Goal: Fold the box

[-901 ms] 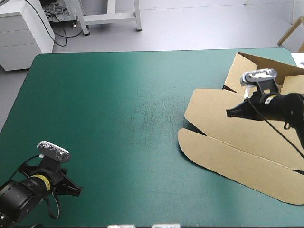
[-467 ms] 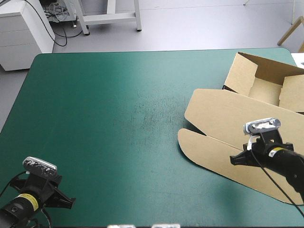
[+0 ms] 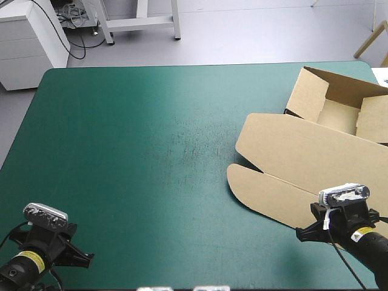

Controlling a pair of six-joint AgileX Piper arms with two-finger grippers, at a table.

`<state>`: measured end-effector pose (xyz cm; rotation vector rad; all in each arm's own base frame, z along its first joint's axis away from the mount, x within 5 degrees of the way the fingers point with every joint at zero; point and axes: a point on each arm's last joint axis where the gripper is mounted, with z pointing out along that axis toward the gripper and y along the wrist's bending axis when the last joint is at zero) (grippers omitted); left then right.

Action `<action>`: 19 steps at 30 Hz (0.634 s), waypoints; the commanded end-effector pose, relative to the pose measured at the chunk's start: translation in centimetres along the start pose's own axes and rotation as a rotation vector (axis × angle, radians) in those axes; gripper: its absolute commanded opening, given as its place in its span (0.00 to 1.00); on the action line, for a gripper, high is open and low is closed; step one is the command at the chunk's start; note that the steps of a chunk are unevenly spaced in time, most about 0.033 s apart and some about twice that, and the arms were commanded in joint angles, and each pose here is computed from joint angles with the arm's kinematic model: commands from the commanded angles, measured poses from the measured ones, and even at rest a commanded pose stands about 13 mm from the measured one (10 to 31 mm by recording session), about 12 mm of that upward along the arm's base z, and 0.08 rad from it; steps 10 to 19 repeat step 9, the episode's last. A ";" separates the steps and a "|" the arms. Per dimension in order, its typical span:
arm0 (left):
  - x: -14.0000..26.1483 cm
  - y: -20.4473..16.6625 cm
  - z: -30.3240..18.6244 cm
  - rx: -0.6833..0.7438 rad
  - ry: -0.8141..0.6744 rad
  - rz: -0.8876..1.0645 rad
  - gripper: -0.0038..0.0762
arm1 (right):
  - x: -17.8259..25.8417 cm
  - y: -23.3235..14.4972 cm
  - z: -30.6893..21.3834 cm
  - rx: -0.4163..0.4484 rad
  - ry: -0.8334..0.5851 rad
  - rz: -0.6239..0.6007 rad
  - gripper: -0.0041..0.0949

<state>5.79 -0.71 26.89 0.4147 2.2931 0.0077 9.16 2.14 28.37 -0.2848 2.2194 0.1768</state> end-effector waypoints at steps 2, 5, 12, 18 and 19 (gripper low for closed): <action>-1.0 0.1 -0.4 -0.004 -0.065 0.002 0.04 | -0.9 0.2 -1.3 0.009 -0.119 -0.012 0.03; -1.0 0.1 -0.4 -0.004 -0.065 0.002 0.04 | -0.9 0.2 -1.4 0.010 -0.124 -0.013 0.03; -1.0 0.1 -0.4 -0.005 -0.063 0.002 0.04 | -0.9 0.2 -1.4 0.011 -0.124 -0.014 0.03; -1.0 0.1 -0.4 -0.005 -0.063 0.002 0.04 | -0.9 0.2 -1.4 0.011 -0.124 -0.014 0.03; -1.0 0.1 -0.4 -0.005 -0.063 0.002 0.04 | -0.9 0.2 -1.4 0.011 -0.124 -0.014 0.03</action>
